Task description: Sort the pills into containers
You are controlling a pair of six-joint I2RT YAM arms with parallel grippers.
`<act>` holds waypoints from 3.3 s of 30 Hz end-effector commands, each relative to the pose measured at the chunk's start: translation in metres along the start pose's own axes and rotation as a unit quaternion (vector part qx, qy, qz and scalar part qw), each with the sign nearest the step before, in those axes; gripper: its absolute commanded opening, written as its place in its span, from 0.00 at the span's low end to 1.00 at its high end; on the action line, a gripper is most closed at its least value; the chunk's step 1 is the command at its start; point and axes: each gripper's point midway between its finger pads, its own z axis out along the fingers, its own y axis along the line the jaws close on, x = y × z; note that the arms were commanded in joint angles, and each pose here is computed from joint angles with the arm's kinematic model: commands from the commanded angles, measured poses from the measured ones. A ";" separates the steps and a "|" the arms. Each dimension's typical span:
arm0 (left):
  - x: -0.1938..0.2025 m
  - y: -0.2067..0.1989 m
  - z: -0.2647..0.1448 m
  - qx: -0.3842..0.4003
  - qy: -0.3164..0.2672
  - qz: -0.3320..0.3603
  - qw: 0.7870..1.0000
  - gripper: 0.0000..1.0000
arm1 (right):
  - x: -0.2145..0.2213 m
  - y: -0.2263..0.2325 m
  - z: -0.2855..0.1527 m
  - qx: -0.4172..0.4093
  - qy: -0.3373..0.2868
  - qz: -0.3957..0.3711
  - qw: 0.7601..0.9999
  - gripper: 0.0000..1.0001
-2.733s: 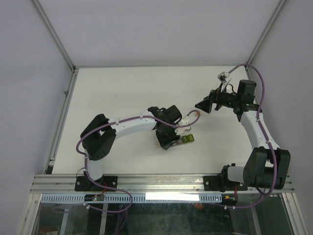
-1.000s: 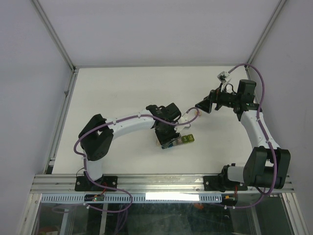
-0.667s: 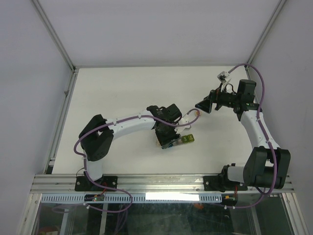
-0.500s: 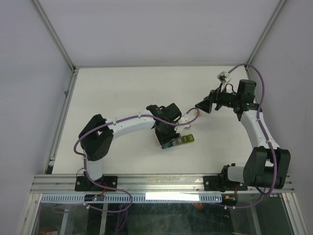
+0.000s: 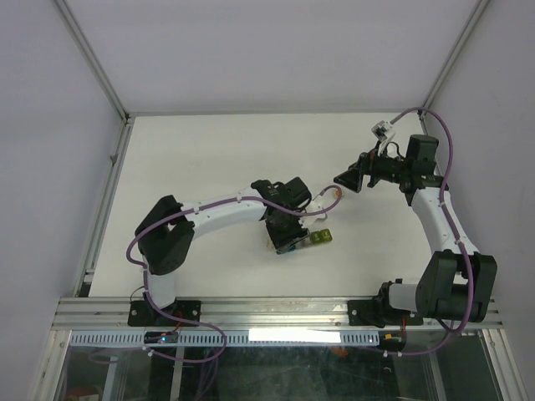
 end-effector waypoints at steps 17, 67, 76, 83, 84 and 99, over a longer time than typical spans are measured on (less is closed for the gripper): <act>-0.021 -0.017 -0.008 0.013 -0.032 0.016 0.999 0.00 | -0.023 0.001 -0.006 0.005 -0.018 -0.040 0.999 1.00; -0.019 0.005 -0.013 0.000 -0.033 -0.015 0.999 0.00 | -0.024 -0.001 -0.008 0.010 -0.017 -0.040 0.999 1.00; -0.019 -0.004 -0.006 -0.012 -0.026 0.016 0.999 0.00 | -0.025 -0.001 -0.008 0.011 -0.019 -0.041 0.999 0.99; -0.013 0.012 -0.006 -0.025 -0.025 -0.001 0.999 0.00 | -0.025 -0.001 -0.008 0.010 -0.018 -0.039 0.999 0.99; -0.010 0.013 -0.004 -0.015 -0.015 -0.016 1.000 0.00 | -0.025 0.000 -0.009 0.009 -0.018 -0.040 0.999 0.99; -0.017 0.000 0.002 -0.024 -0.012 0.025 0.999 0.00 | -0.027 0.001 -0.009 0.010 -0.020 -0.043 0.999 0.99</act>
